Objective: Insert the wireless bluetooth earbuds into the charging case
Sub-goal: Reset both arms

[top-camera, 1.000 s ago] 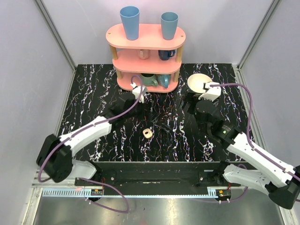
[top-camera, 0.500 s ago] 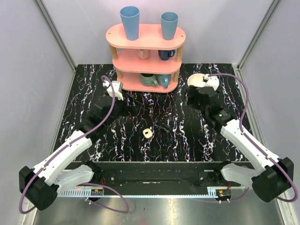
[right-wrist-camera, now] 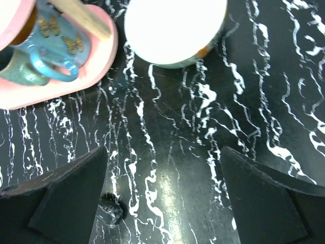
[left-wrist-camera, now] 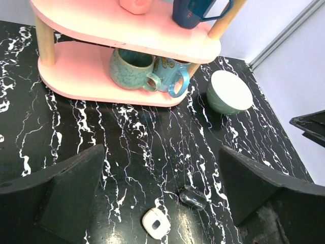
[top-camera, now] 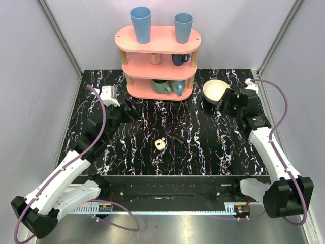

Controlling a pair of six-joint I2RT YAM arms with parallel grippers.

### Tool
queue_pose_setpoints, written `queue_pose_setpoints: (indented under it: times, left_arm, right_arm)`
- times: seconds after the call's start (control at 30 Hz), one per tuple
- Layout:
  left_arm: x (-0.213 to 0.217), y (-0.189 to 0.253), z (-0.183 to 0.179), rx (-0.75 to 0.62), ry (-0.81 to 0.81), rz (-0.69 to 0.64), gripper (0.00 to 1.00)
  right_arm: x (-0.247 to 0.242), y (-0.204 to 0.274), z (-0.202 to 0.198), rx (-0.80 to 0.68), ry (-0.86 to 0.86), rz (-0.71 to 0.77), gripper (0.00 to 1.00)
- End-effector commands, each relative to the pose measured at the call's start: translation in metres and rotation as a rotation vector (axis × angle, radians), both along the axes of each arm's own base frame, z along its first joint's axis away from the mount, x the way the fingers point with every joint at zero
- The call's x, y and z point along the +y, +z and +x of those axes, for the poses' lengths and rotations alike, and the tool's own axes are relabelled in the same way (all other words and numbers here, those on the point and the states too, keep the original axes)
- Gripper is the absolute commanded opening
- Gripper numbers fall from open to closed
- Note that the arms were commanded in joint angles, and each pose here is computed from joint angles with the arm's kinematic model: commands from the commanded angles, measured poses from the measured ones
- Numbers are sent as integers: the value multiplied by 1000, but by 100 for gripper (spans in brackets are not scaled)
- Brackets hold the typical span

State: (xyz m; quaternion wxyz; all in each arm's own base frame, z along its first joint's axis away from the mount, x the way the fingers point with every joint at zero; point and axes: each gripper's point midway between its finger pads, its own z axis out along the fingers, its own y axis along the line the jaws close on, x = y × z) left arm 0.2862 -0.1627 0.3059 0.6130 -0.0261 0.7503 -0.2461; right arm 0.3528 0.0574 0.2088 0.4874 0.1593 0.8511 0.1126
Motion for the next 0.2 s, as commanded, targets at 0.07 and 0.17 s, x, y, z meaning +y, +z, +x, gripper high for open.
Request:
queue_pose_setpoints:
  times: [0.07,0.17]
  left_arm:
    - [22,8,1,-47,92,35,99]
    - [31,2,1,-32,129,79,99]
  right_arm:
    - [-38,-12,-5,11,-130,39,100]
    - [-67,-19,-9,-38,-249,-65,100]
